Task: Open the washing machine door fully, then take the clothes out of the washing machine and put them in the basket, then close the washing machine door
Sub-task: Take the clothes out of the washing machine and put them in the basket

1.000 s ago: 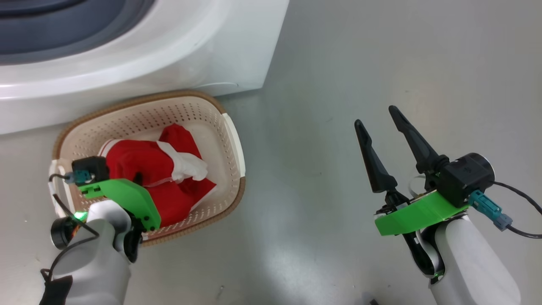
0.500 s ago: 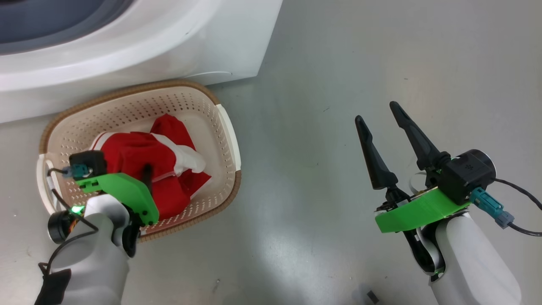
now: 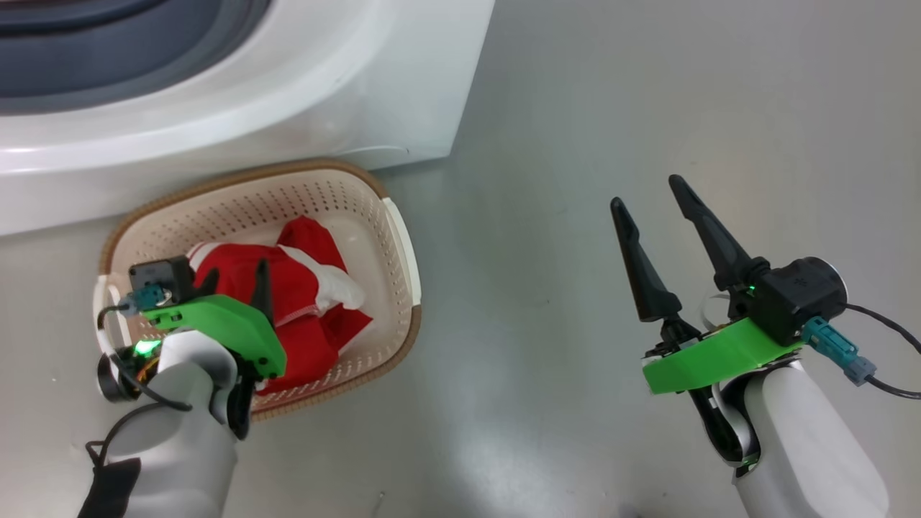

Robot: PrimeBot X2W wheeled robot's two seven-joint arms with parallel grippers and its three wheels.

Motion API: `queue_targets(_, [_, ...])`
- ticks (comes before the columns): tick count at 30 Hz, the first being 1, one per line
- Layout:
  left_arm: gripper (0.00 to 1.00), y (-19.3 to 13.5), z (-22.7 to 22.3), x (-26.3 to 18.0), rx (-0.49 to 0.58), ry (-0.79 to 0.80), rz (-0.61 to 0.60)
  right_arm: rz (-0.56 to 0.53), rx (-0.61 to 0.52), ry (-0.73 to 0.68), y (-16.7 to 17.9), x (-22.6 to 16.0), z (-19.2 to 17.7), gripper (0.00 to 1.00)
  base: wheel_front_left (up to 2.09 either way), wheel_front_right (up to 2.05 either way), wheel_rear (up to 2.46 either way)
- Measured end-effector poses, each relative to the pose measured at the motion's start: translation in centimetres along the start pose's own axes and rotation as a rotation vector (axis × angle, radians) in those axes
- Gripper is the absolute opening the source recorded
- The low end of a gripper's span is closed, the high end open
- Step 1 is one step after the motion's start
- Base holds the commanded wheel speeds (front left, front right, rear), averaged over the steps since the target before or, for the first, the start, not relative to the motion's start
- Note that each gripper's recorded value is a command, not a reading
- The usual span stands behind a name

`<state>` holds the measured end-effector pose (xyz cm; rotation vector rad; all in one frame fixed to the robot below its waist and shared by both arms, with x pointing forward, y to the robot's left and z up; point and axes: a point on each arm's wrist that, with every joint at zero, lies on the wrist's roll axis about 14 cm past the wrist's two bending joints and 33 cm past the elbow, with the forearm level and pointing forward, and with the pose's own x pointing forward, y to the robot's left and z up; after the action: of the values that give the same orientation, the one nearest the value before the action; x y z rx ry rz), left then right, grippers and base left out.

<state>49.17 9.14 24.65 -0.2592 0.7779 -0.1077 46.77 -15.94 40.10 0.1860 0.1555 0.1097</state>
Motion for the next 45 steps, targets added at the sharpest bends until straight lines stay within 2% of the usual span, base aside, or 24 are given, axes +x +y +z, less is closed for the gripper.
queue_targets(5, [1.0, -1.4, 3.0, -1.2, -0.003, -0.122, -0.046, -0.009, -0.001, -0.031, -0.2, -0.2, 1.3, 1.0, 0.0, 0.0, 0.0])
queue_targets(9, [1.0, -2.6, 6.9, -3.0, -0.009, -0.282, -0.078, -0.009, -0.009, -0.061, -0.1, -0.5, 2.6, 1.0, 0.0, 0.0, 0.0])
queue_targets(17, [1.0, -3.6, 10.9, -9.3, -0.025, -0.517, -0.114, 0.004, -0.017, -0.099, 0.8, -1.5, 4.5, 1.0, 0.0, 0.0, 0.0])
queue_targets(23, [1.0, -3.9, 13.1, -14.1, 0.018, -0.657, -0.104, 0.018, -0.021, -0.12, 1.6, -2.9, 5.5, 1.0, 0.0, 0.0, 0.0])
queue_targets(36, [1.0, -2.7, 16.3, -24.4, 0.07, -0.92, -0.041, 0.016, -0.025, -0.205, 2.1, -6.0, 8.9, 1.0, 0.0, 0.0, 0.0])
queue_targets(45, [1.0, -0.9, 13.7, -27.6, 0.077, -0.917, 0.016, 0.015, -0.024, -0.239, 2.5, -8.7, 9.8, 1.0, 0.0, 0.0, 0.0])
